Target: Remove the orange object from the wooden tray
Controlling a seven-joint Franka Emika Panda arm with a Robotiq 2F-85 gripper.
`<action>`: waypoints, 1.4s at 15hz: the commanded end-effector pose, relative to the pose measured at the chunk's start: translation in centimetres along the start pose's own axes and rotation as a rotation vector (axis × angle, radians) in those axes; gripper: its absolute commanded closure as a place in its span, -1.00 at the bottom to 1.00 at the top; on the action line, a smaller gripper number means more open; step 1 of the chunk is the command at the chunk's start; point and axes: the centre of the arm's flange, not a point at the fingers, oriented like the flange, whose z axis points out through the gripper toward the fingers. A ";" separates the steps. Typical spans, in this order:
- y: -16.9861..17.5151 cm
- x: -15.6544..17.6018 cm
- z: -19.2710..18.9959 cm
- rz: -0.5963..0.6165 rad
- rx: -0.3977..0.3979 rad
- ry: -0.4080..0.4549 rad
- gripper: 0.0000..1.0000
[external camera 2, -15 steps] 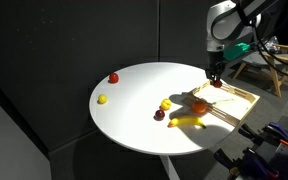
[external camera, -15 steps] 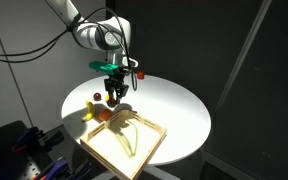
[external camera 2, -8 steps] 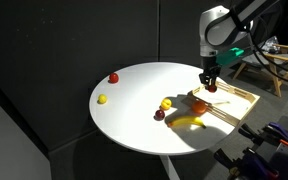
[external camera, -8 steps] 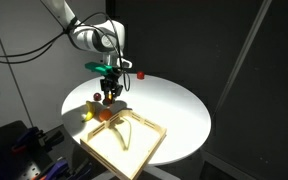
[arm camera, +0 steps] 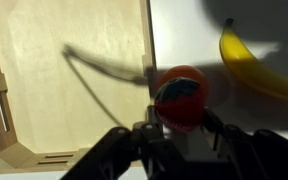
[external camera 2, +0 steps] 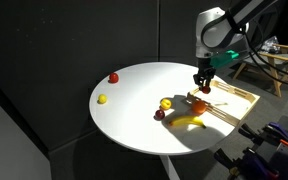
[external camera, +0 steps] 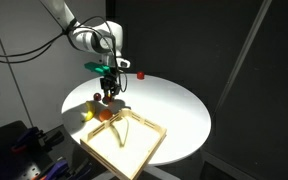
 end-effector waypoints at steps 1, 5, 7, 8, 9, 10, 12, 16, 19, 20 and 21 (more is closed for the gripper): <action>0.0 0.1 -0.1 0.002 0.003 0.004 0.06; 0.0 0.1 -0.2 0.003 0.004 0.007 0.06; 0.0 0.1 -0.2 0.004 0.004 0.007 0.06; 0.0 0.1 -0.2 0.004 0.004 0.008 0.06; 0.0 0.1 -0.2 0.004 0.004 0.008 0.56; -0.1 0.3 -0.3 0.005 0.008 0.007 0.56; -0.5 0.6 -0.4 0.003 0.015 0.011 0.56; -1.7 1.3 -0.7 -0.006 0.016 0.015 0.56; -2.7 2.2 -1.0 -0.018 0.018 0.016 0.56; -3.0 2.5 -1.0 -0.021 0.020 0.019 0.56; -3.3 2.9 -0.9 -0.024 0.019 0.019 0.56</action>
